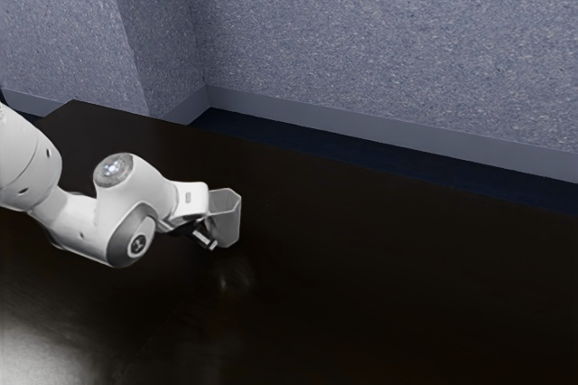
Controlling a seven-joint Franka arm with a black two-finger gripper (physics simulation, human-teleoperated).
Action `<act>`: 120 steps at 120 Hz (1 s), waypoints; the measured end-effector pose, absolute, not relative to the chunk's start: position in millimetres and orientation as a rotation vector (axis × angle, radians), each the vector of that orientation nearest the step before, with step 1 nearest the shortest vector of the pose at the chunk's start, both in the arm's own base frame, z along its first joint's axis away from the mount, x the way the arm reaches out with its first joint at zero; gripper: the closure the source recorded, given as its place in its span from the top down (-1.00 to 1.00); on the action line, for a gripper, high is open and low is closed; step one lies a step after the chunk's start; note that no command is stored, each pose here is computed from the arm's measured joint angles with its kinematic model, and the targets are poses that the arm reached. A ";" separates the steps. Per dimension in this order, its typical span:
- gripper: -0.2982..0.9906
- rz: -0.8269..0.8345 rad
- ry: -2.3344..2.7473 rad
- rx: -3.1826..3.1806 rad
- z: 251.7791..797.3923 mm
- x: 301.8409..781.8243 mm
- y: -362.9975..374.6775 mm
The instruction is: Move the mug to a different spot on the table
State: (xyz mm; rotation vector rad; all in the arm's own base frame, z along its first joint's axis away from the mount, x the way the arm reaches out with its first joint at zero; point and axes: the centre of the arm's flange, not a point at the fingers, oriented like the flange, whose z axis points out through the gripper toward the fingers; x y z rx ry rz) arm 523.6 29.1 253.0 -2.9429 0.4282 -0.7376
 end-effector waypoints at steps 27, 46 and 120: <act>-0.27 -0.724 0.395 -2.965 246.1 525.9 26.2; 0.10 -0.718 0.373 -2.974 244.5 526.7 26.6; 0.51 -0.683 0.295 -2.996 311.6 475.9 3.3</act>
